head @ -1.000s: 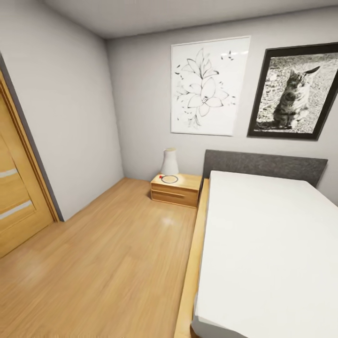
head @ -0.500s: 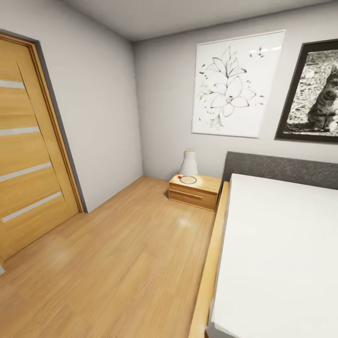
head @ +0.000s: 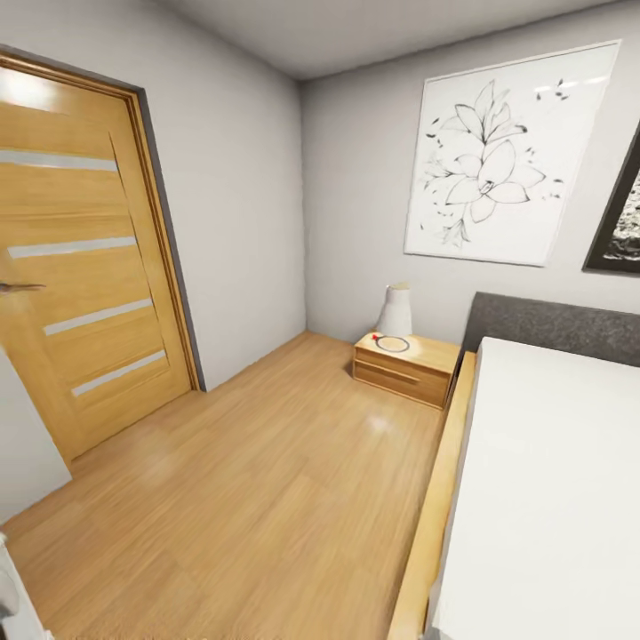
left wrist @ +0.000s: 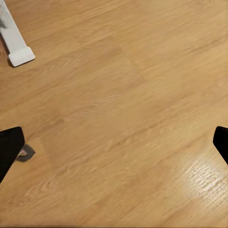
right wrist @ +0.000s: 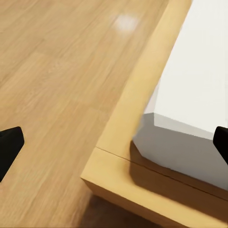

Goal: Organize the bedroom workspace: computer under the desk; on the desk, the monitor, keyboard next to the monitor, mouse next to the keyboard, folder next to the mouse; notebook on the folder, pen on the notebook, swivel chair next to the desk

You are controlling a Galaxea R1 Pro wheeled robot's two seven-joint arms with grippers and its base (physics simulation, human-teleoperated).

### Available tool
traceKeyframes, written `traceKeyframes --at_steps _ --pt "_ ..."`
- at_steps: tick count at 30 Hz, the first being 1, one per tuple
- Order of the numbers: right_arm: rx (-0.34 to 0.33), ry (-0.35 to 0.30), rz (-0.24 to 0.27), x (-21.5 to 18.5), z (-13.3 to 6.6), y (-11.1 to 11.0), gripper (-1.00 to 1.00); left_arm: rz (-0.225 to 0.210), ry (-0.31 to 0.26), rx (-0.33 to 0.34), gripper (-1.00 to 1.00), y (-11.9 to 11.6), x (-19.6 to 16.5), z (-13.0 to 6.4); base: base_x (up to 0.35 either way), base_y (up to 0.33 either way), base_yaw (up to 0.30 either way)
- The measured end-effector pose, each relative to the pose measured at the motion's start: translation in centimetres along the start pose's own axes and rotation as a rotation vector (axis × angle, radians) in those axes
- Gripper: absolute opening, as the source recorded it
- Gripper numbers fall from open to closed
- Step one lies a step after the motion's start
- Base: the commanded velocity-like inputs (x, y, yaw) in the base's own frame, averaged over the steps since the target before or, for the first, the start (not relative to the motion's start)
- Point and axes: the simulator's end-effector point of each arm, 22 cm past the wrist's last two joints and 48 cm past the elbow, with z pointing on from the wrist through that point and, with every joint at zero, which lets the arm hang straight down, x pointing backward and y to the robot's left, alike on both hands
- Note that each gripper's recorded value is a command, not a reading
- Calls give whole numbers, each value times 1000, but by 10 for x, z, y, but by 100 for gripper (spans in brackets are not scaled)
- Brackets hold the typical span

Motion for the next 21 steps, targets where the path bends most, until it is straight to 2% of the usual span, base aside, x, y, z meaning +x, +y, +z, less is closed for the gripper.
traceKeyframes --at_steps 8,11,21 --pt "-1 1 -1 0 0 0 100 10 4 10 100 -3 2 0 0 0 287" --pt "-2 1 -2 0 0 0 100 35 10 38 100 -12 4 -1 0 0 287" --pt "-2 1 -2 0 0 0 100 45 12 49 100 -15 5 -2 0 0 287"
